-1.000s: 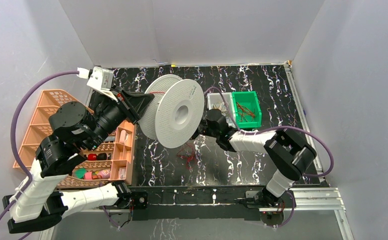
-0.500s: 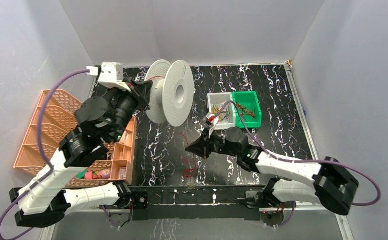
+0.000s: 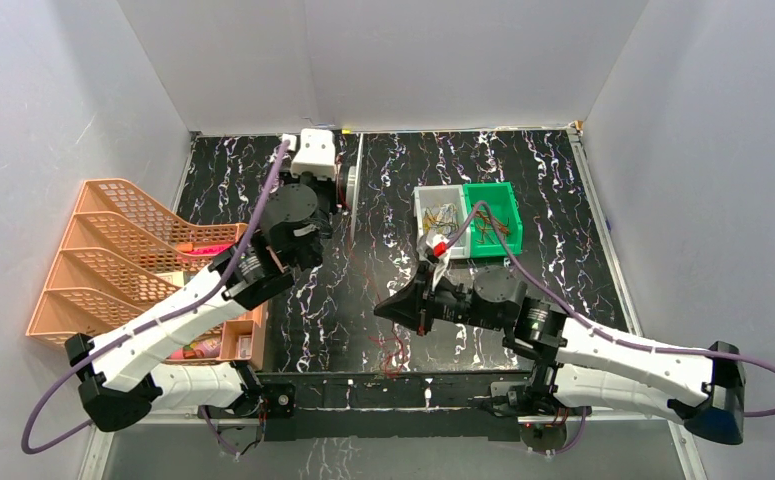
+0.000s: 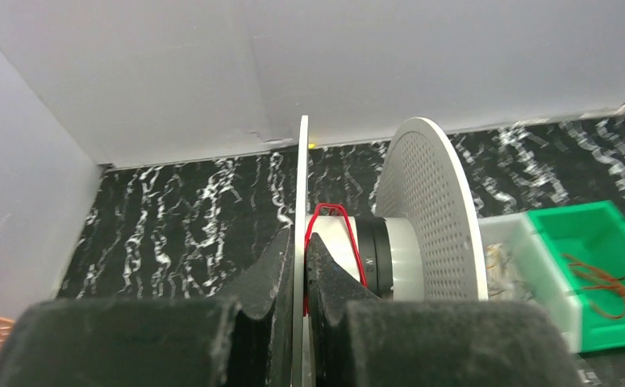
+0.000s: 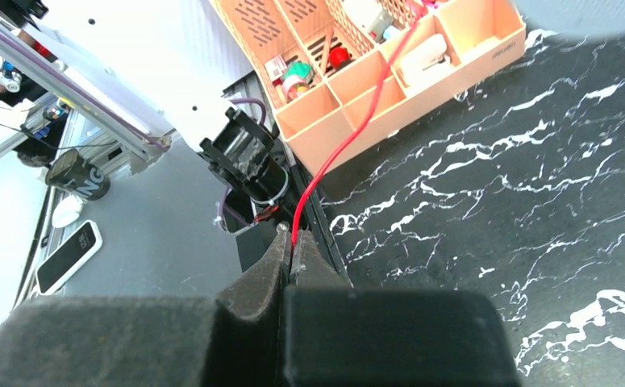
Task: Wrap the cables
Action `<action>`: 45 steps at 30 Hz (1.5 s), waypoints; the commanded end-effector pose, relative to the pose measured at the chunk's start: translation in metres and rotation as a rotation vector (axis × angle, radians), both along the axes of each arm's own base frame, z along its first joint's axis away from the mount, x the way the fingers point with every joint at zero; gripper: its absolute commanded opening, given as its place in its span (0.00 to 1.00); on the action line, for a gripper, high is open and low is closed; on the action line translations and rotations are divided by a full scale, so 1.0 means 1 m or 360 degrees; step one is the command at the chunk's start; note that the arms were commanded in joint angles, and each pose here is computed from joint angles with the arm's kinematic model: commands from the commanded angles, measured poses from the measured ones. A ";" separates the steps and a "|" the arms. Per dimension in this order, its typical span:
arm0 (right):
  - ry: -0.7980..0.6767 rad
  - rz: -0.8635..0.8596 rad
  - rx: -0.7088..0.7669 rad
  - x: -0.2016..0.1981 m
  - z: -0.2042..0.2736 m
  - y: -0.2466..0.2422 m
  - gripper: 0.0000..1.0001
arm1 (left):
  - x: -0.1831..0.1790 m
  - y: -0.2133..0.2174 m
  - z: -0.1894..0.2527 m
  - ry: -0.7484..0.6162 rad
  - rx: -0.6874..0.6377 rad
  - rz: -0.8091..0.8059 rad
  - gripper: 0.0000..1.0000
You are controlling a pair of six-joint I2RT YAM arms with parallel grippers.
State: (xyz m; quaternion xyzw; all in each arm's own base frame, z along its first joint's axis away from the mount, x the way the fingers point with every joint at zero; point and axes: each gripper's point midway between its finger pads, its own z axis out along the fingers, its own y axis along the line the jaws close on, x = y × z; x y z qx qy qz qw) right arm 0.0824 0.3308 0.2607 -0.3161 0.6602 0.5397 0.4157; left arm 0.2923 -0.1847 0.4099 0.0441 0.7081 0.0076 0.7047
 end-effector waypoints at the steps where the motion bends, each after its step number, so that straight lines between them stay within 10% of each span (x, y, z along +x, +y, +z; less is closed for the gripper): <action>1: -0.0144 -0.0055 0.0089 0.004 0.065 -0.005 0.00 | 0.000 0.015 0.005 -0.0061 0.0013 0.0128 0.00; 25: -0.0533 -0.0885 -0.0626 0.106 0.122 -0.054 0.00 | -0.072 -0.031 -0.125 0.0569 0.0386 -0.0850 0.00; 45: -0.0171 -0.1040 -0.0776 0.150 -0.020 -0.092 0.00 | -0.144 -0.045 -0.062 0.0550 0.0094 -0.1444 0.00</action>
